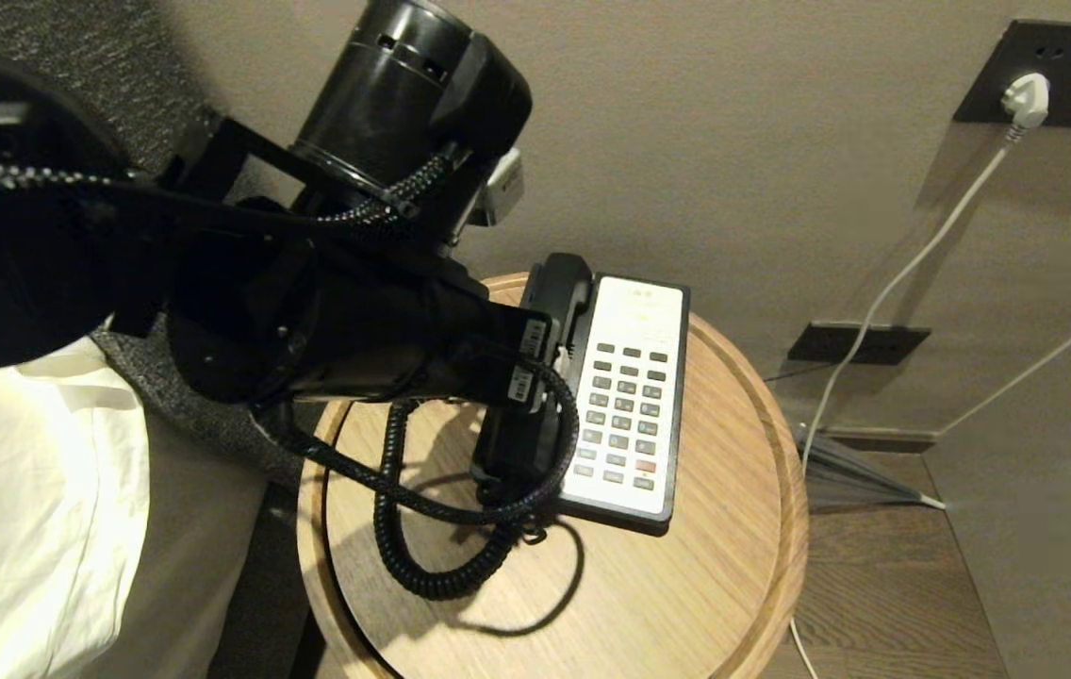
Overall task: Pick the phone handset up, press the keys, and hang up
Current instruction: Pick up the desk phone handset
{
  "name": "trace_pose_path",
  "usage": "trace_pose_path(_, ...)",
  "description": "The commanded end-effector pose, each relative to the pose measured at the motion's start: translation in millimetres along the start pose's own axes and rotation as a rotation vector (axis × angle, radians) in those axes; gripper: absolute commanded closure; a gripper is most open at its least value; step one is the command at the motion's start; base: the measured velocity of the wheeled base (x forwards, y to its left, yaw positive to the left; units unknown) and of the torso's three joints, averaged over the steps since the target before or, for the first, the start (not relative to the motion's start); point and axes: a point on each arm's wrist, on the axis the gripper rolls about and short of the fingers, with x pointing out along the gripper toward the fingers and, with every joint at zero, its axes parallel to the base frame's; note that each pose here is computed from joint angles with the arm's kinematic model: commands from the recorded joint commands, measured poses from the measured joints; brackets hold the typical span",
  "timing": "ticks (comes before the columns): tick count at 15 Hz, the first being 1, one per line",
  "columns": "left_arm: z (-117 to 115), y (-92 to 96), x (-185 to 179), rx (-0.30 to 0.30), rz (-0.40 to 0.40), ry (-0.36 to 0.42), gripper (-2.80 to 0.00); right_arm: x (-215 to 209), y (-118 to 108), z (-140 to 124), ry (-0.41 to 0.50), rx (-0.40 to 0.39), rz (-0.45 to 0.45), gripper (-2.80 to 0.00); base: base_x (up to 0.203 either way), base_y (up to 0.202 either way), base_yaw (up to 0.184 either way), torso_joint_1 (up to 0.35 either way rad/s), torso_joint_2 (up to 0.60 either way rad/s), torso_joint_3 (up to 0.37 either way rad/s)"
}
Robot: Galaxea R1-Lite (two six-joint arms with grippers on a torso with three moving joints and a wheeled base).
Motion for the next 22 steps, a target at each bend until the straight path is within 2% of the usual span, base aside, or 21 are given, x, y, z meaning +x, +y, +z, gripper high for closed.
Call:
trace_pose_path(1, -2, -4.9, 2, 0.014, 0.003, 0.008, -2.80, 0, 0, 0, 0.001, 0.000, 0.000, 0.00, 0.000, 0.000, 0.000, 0.000, 0.00, 0.000)
trace_pose_path(5, -7, -13.1, 12, 0.045, 0.036, 0.036, -2.80, 0, 0, 0, 0.000, 0.000, 0.000, 0.00, 0.000, 0.000, 0.000, 0.000, 0.00, 0.000)
trace_pose_path(9, -9, -12.4, 17, 0.070, 0.074, 0.054, -2.80, 0, 0, 0, 0.000, 0.000, 0.000, 0.00, 0.000, 0.000, 0.000, 0.000, 0.00, 0.000)
trace_pose_path(13, -9, -14.6, 25, 0.070, 0.081, 0.059, -2.80, 0, 0, 0, 0.000, 0.000, 0.000, 0.00, 0.000, 0.000, 0.000, 0.000, 0.00, 0.000)
trace_pose_path(17, 4, -14.9, 29, 0.045, 0.082, 0.029, -2.80, 0, 0, 0, -0.001, 0.000, 0.000, 0.00, 0.000, 0.000, 0.000, 0.000, 0.00, 0.000)
trace_pose_path(22, 2, -16.1, 34, 0.050, 0.087, 0.044, -2.80, 0, 0, 0, 0.001, 0.000, 0.000, 0.00, 0.000, 0.000, 0.000, 0.000, 0.00, 0.000)
